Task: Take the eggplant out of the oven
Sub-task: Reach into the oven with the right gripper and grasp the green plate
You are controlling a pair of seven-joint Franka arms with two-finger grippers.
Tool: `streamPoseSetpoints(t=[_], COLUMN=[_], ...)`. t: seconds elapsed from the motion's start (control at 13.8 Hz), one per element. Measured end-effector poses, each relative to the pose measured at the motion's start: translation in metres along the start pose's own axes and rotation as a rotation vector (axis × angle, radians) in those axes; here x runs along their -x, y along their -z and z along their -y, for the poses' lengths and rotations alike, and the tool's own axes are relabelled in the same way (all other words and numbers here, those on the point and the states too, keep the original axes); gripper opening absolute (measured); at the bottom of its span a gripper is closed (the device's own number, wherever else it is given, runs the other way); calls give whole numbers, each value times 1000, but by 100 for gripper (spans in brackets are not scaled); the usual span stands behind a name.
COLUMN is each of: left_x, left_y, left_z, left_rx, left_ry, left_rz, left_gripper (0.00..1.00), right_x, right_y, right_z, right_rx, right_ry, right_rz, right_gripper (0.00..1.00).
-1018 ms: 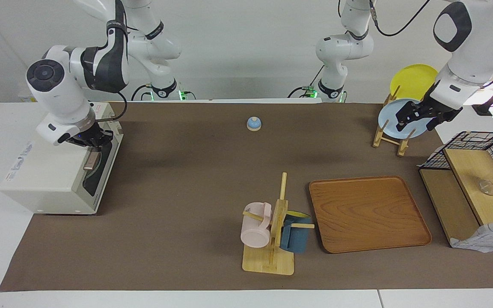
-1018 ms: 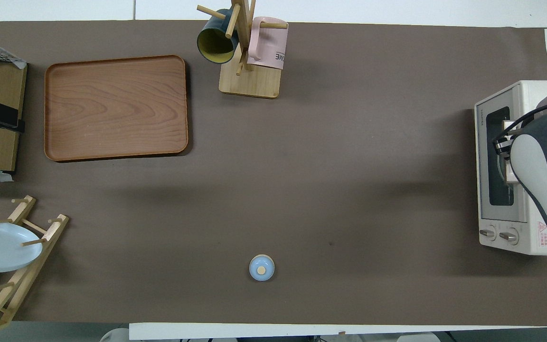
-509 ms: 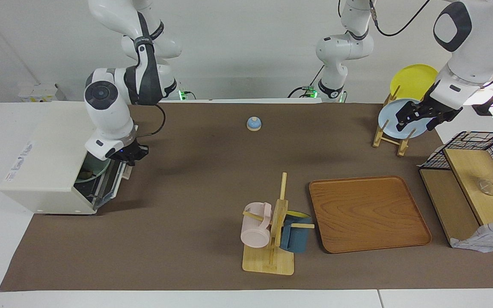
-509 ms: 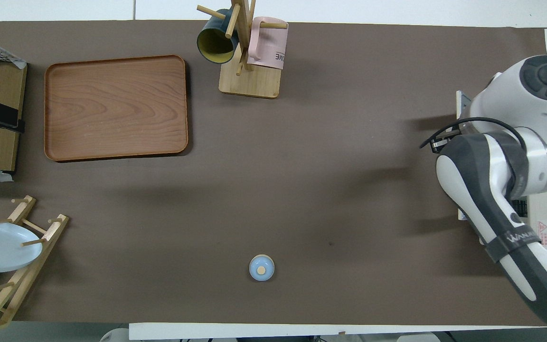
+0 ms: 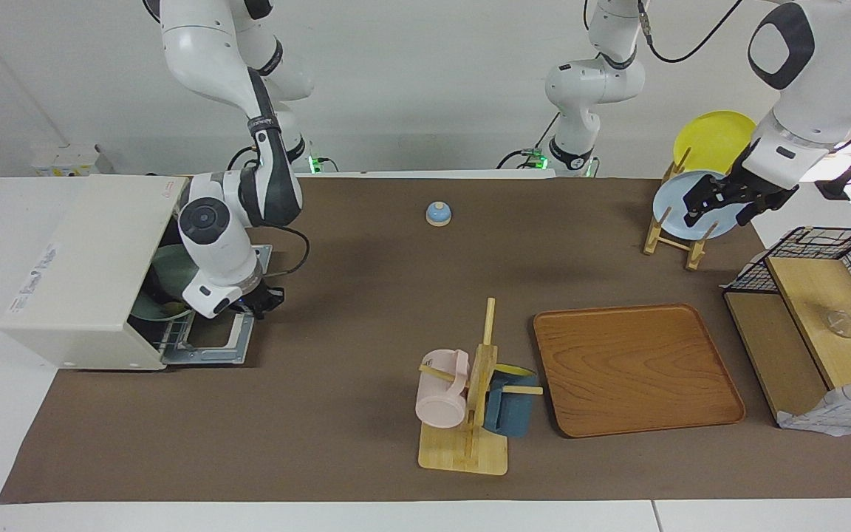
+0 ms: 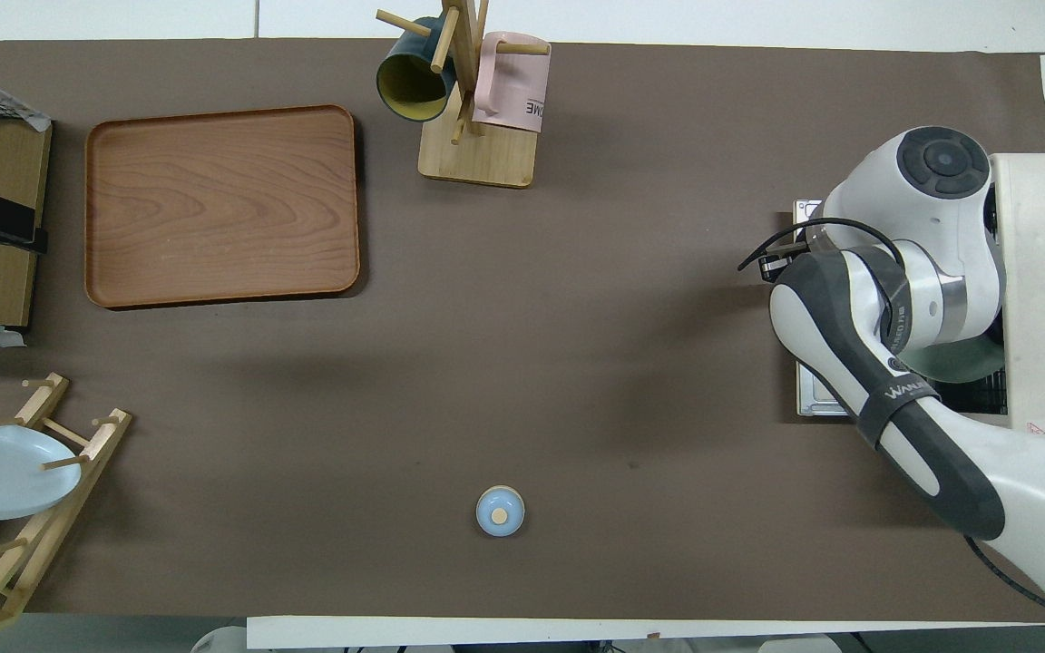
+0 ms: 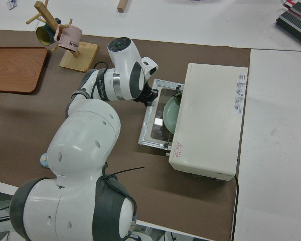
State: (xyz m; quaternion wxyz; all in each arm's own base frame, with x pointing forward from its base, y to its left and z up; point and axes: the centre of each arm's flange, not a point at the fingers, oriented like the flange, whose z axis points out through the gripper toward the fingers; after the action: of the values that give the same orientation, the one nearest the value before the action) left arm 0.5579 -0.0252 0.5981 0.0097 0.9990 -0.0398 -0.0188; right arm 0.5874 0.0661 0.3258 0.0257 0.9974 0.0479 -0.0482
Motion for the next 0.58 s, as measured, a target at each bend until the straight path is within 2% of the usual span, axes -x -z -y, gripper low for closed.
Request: streamPoseSetpoints(t=[0.07,0.15,0.29,0.44,0.58], left_x=[0,0,0,0,0], left_y=[0,0,0,0,0], left_z=[0,0,0,0,0], left_rx=[0,0,0,0,0], left_ry=[0,0,0,0,0], left_rz=[0,0,0,0,0], left_gripper=[100,100,100,100,100], right_x=[-2,-4,-7,3,20], right_y=[5,13,38,62,79], right_z=[16,29,36,17,-19], right_rx=[-33,-62,-82,-77,-58], right_ry=[-22,-37,-58,-88,-131], right_rz=[-8,-19,-52,-13,46], right_gripper=[5,13,38,58,58])
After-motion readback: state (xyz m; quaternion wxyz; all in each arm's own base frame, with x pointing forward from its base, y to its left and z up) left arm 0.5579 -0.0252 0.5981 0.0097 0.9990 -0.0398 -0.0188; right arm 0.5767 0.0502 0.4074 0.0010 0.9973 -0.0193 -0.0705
